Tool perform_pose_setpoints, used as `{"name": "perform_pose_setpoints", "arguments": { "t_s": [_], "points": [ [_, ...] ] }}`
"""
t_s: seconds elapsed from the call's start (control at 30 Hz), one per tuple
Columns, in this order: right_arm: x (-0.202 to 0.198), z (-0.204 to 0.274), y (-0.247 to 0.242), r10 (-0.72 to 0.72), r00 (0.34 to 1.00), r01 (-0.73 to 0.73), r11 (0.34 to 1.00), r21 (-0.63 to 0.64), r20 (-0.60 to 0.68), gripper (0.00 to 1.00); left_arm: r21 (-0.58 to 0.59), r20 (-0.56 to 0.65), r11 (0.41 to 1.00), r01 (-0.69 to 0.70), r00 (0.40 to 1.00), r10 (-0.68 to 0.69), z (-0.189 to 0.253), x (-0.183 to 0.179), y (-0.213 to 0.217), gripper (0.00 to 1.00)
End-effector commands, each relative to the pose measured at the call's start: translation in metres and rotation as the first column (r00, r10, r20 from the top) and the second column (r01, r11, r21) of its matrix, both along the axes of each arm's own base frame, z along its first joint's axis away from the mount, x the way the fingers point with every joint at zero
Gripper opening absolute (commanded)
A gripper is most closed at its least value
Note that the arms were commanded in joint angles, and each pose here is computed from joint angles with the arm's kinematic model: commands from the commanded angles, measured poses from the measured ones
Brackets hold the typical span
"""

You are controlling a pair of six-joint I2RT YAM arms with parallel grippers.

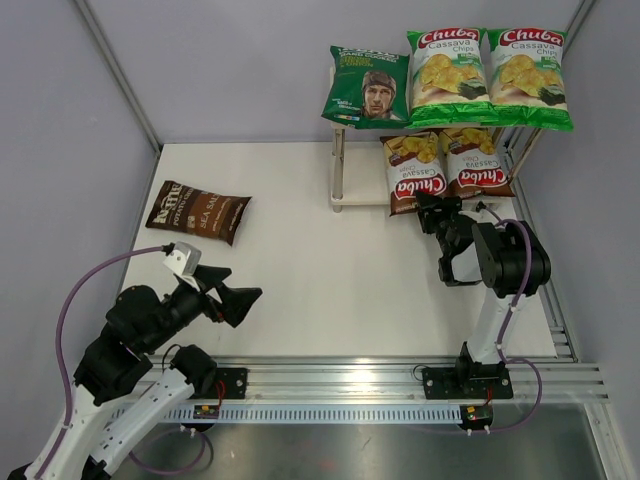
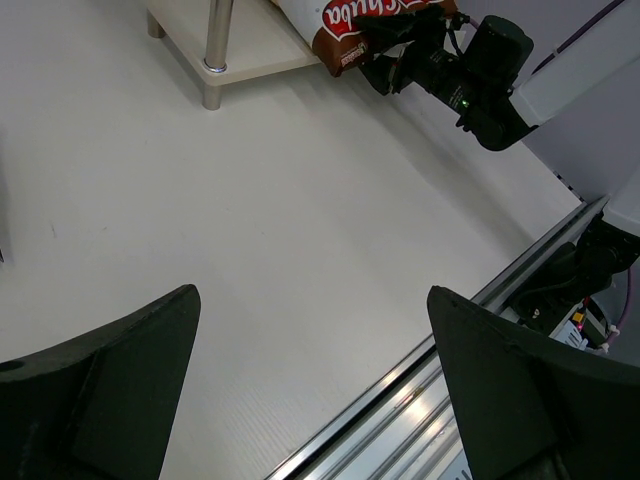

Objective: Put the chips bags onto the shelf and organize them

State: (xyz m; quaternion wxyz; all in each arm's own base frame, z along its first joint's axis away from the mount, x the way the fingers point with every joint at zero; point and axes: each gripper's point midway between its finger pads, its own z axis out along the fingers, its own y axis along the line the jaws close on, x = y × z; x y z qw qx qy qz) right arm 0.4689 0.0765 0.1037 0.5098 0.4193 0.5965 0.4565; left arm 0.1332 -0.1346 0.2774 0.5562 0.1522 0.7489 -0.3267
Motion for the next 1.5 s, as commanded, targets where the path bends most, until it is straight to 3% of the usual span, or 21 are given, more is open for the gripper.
{"name": "perform_pose_setpoints", "arguments": {
  "t_s": [0.0,0.13,0.27,0.7,1.03,1.1,1.27,1.33,1.47],
  "points": [
    [-0.003,0.041,-0.007,-0.056,0.992,0.05,0.997,0.053,0.116,0.6,-0.019,0.046,0.999,0.033,0.998,-0.032,0.01,-0.001,-0.005,0.99],
    [0.002,0.042,-0.011,-0.085,0.99,0.076,0.993,0.086,0.113,0.47,-0.019,0.048,0.999,0.032,0.998,-0.031,0.01,-0.001,-0.005,0.99],
    [0.014,0.044,-0.013,-0.1,0.988,0.087,0.99,0.107,0.121,0.4,-0.02,0.049,0.999,0.032,0.998,-0.031,0.01,-0.002,-0.004,0.99],
    [0.042,0.03,-0.032,-0.153,0.986,0.142,0.978,0.155,0.062,0.36,-0.023,0.052,0.999,0.025,0.998,-0.024,0.01,-0.002,-0.003,0.99],
    [0.023,0.011,-0.026,-0.118,0.993,0.121,0.981,0.155,-0.025,0.53,-0.027,0.053,1.0,0.016,0.998,-0.015,0.011,-0.001,-0.002,0.99],
    [0.017,0.008,-0.025,-0.111,0.993,0.116,0.982,0.151,-0.047,0.62,-0.026,0.052,1.0,0.014,0.999,-0.013,0.011,0.0,-0.002,0.99],
    [0.005,0.016,-0.024,-0.105,0.992,0.114,0.985,0.126,-0.072,0.71,-0.021,0.045,1.0,0.005,0.999,-0.004,0.01,0.001,-0.001,0.99],
    [0.001,0.014,-0.024,-0.105,0.989,0.117,0.986,0.115,-0.108,0.83,-0.021,0.044,1.0,-0.003,0.999,0.004,0.01,0.002,0.0,0.99],
    [-0.01,0.029,-0.021,-0.08,0.99,0.091,0.991,0.095,-0.118,0.91,-0.007,0.018,0.997,-0.078,0.997,0.078,0.008,0.013,0.007,0.99]
  ]
}}
